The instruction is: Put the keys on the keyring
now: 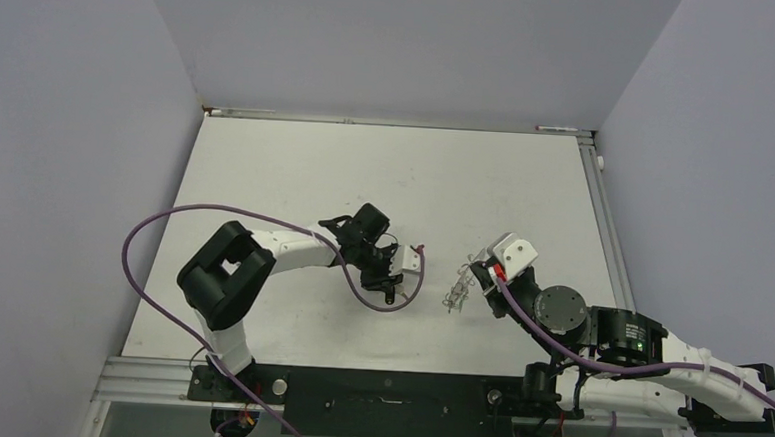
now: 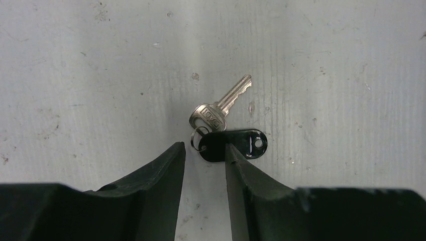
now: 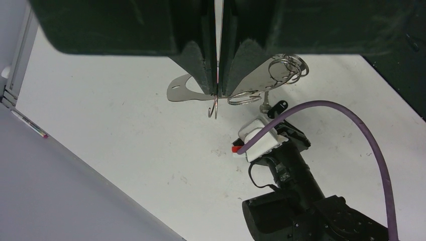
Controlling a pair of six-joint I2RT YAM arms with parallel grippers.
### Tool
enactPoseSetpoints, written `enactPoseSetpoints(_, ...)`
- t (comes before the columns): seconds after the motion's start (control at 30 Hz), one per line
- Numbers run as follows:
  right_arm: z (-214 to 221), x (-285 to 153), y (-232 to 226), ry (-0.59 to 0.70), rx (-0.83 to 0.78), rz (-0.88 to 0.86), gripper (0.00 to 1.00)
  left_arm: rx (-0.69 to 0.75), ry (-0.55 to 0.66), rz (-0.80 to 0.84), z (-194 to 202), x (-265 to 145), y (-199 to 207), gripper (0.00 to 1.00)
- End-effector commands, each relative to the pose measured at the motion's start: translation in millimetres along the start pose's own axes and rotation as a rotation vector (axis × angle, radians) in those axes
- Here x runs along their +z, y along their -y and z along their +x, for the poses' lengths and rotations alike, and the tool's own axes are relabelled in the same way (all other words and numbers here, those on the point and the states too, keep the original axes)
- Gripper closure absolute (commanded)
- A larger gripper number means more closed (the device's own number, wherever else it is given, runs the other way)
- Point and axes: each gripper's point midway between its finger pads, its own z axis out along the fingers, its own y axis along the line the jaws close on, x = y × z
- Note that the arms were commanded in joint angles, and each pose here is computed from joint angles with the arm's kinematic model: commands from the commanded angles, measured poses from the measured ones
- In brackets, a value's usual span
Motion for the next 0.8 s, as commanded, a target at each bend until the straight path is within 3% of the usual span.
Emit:
enactPoseSetpoints(0.0, -16.2, -3.8, 5.1, 0.044, 0.028, 0.011, 0.95, 0.034, 0.035, -0.005, -16.0, -1.6, -12.1, 0.68)
enactPoseSetpoints(0.4, -15.1, -5.6, 5.5, 0.043, 0.032, 0.007, 0.95, 0.012, -0.004, 0.077, -13.9, 1.2, -5.9, 0.77)
enactPoseSetpoints(0.77, -15.1, -7.3, 6.2, 0.041, 0.035, 0.004, 0.95, -0.065, -0.033, 0.103, -14.1, -0.4, -4.4, 0.71)
